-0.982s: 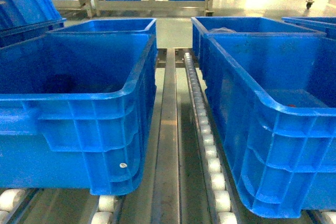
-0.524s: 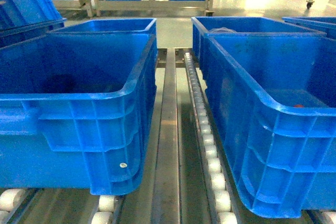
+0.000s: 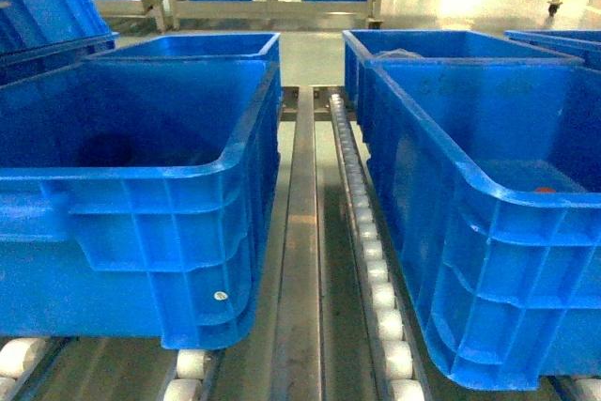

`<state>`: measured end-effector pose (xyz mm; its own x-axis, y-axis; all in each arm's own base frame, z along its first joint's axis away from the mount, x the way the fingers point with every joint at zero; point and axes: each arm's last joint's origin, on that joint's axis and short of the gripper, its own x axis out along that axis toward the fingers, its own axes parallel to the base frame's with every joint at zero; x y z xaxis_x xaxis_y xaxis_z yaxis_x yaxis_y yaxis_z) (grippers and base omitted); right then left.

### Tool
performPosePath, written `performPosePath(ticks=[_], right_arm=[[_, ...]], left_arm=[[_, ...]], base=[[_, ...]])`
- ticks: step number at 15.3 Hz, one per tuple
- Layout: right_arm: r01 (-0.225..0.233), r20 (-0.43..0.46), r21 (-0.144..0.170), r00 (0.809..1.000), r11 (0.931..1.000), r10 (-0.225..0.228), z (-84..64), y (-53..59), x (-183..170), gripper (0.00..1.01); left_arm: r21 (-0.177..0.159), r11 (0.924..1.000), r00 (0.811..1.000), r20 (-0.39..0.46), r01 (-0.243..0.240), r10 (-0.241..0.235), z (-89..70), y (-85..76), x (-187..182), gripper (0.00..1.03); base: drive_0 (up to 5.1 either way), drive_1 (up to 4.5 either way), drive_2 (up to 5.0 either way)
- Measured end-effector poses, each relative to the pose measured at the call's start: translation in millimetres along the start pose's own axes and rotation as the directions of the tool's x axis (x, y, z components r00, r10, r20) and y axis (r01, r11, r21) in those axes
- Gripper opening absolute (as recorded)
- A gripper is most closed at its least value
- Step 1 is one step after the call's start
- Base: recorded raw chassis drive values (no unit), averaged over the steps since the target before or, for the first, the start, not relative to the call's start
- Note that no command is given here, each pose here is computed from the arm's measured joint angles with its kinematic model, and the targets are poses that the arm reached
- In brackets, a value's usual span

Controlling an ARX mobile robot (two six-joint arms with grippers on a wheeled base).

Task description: Sort blue parts and orange caps into right shelf containers

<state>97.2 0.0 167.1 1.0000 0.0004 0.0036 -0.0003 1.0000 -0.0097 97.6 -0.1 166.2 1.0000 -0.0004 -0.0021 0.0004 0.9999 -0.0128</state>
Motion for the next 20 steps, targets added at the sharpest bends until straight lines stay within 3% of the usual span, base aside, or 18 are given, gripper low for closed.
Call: performPosePath(ticks=[20], right_arm=[[0.0,0.0,0.0,1.0,1.0,0.0,0.0,0.0,0.0,0.98]], left_arm=[[0.002,1.0,1.0,0.0,0.0,0.0,0.0,0.0,0.0,0.98]], base=[[0.0,0.0,0.0]])
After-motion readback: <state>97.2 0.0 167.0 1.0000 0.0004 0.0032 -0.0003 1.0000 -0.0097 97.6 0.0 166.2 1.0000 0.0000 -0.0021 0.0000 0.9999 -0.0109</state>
